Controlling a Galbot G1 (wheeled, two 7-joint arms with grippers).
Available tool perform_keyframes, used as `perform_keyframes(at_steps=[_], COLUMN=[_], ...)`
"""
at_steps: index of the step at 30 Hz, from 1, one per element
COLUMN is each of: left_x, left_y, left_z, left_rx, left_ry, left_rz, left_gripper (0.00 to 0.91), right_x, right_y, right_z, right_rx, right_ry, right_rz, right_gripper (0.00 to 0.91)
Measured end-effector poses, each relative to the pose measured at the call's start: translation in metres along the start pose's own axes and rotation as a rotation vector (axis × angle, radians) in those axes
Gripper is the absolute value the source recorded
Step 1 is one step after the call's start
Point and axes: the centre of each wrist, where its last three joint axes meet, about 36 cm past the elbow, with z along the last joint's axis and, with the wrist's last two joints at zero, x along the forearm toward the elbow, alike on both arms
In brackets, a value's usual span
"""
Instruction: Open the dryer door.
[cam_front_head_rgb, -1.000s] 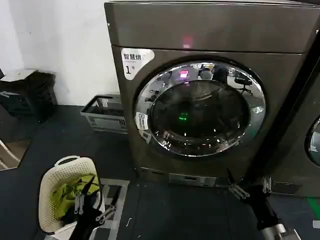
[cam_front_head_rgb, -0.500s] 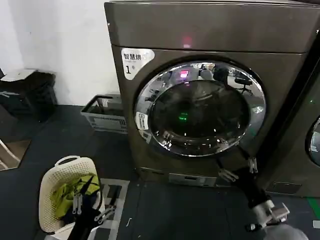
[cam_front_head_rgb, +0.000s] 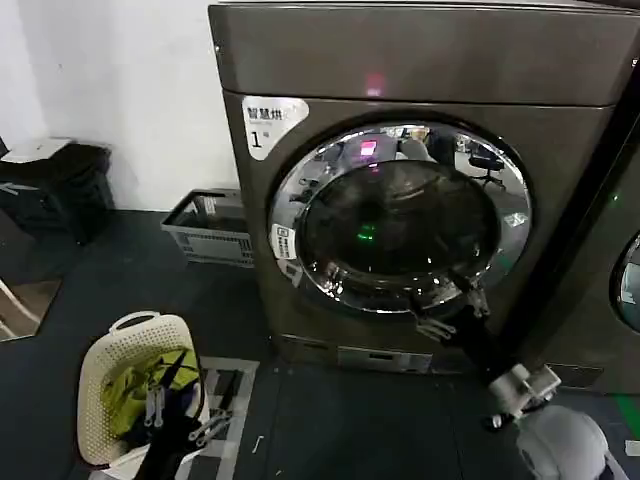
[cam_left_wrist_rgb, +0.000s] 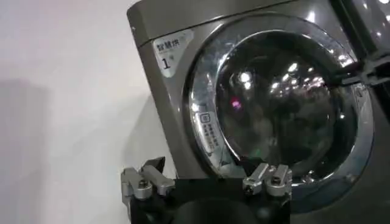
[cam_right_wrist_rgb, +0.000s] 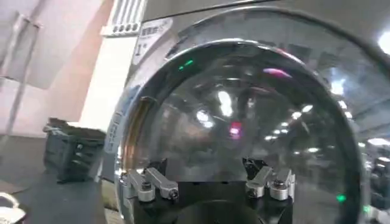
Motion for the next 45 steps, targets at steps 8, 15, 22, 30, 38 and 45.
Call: perform_keyframes(at_steps=[8,15,22,30,38,45], left_x=[0.000,0.001,0.000,0.000,-0.001,-0.001], left_y=[0.001,0.003,0.003,0.003,0.002,0.002], left_z=[0.000,0.000,0.000,0.000,0.000,0.000], left_rx=[-0.003,-0.005,-0.006,-0.006,-0.005,-0.004], left_ry=[0.001,0.002,0.000,0.000,0.000,-0.001], left_rz=[-0.002,-0.008,-0.010,-0.011,-0.010,-0.011], left_gripper=[0.907,0.907,0.907,0.907,0.907,0.907], right_x=[-0.030,-0.056,-0.083,-0.105,-0.124,-0.137], right_y=[-0.003,-0.003,0.004,0.009,0.019,0.030], right_z=[-0.005,-0.006,-0.006,-0.004,-0.004,-0.002], right_rx=[0.000,-0.005,-0.018,-0.018,-0.019,-0.026], right_ry=[-0.027,-0.036,-0.036,-0.035,-0.031,-0.020], right_rz=[-0.039,-0.069,-0.106,-0.138,-0.171,-0.205], right_gripper=[0.907,0.907,0.907,0.907,0.907,0.907])
